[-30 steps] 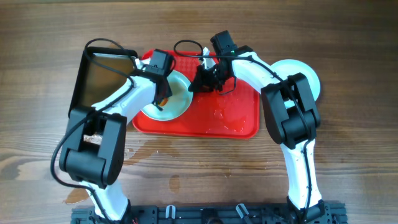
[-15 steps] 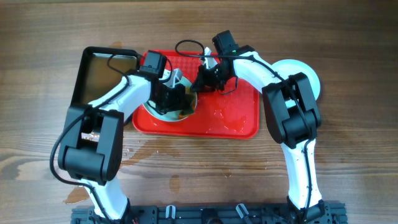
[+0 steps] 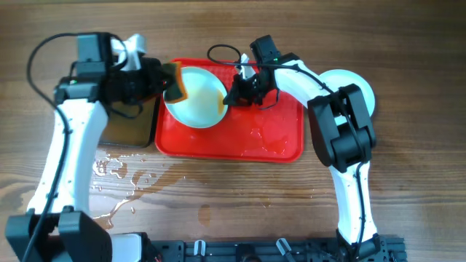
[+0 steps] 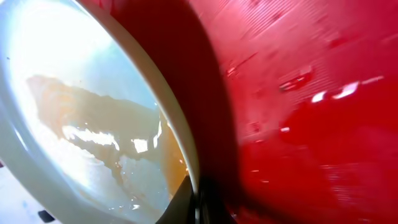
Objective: Clean dirty plates on tray and stack at the side
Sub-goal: 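Lift the sponge back over the black tray with the left gripper, then lift the last plate with the right gripper and stack it on the pile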
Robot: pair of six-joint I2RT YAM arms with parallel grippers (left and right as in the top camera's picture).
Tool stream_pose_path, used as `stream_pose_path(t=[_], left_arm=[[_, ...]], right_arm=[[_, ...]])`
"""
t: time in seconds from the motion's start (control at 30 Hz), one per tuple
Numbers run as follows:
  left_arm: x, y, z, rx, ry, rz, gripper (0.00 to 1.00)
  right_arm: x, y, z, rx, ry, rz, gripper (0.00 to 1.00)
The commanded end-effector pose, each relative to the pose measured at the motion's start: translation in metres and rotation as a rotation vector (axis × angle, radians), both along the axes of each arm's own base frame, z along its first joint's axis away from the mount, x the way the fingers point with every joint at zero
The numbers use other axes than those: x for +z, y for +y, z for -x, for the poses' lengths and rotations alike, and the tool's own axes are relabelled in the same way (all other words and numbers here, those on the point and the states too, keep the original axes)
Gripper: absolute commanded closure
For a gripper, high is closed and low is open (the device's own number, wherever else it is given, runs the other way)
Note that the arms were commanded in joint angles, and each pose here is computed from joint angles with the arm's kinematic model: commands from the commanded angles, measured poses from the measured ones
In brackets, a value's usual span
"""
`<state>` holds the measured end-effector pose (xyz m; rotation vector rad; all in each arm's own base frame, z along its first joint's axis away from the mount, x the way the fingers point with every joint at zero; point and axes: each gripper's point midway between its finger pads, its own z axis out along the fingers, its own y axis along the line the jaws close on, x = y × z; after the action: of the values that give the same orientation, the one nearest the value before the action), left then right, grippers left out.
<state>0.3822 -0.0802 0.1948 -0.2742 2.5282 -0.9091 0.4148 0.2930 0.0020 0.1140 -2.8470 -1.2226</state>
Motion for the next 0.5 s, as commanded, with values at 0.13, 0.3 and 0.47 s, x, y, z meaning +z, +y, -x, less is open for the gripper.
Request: stream_pose_path(t=[0.13,0.3,0.47], left_arm=[[-0.024,0.045,0.001,0.137,0.060,-0.207,0.96],[-0.032,0.057,0.003,0.172,0.082,-0.270,0.96],[-0.033,0.058,0.003,0.175,0.083,-0.276,0.96]], right_arm=[[0.045,-0.040,-0.025,-0.044,-0.234,0.243,0.96],[0.099,-0.077,-0.031,-0.119,-0.491,0.638,0.96],[0.148,-0.102,-0.025,-0.189,-0.705,0.998,0.95]])
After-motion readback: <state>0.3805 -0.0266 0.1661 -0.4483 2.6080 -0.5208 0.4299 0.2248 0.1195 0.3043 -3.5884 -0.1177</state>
